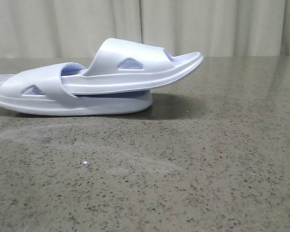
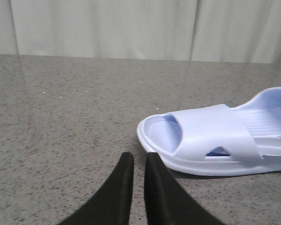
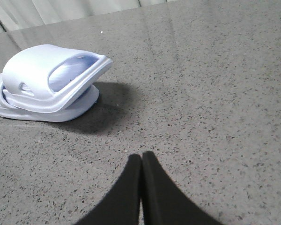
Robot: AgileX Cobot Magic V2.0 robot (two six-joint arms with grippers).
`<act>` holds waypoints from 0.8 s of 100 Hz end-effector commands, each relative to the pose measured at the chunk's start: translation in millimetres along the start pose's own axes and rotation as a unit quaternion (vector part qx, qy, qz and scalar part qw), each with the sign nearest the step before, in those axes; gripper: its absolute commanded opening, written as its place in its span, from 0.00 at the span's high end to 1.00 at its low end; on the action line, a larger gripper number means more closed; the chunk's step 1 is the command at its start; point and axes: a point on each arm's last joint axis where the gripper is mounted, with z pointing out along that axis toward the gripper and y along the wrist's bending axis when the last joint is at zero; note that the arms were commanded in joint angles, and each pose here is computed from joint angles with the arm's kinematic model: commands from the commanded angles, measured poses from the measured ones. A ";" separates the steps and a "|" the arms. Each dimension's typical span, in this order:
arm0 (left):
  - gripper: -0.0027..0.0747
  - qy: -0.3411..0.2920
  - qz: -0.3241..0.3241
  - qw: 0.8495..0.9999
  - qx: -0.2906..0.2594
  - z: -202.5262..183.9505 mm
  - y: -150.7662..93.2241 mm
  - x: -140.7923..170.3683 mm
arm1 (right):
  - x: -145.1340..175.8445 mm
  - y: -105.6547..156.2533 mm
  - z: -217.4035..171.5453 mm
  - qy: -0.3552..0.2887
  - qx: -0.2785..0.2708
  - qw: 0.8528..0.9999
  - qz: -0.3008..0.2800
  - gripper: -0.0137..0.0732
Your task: Insert blue slippers together front up
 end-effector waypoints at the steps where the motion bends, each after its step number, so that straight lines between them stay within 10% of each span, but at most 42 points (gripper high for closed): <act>1: 0.95 -0.052 0.001 0.998 -0.037 -5.9 6.2 -9.0 | -8.6 3.3 -0.8 -0.013 -0.009 1.000 0.001 0.93; 80: 0.95 -0.033 -0.036 0.992 -0.120 -22.1 20.1 55.8 | -8.7 2.9 -0.8 -0.013 -0.007 1.000 0.001 0.93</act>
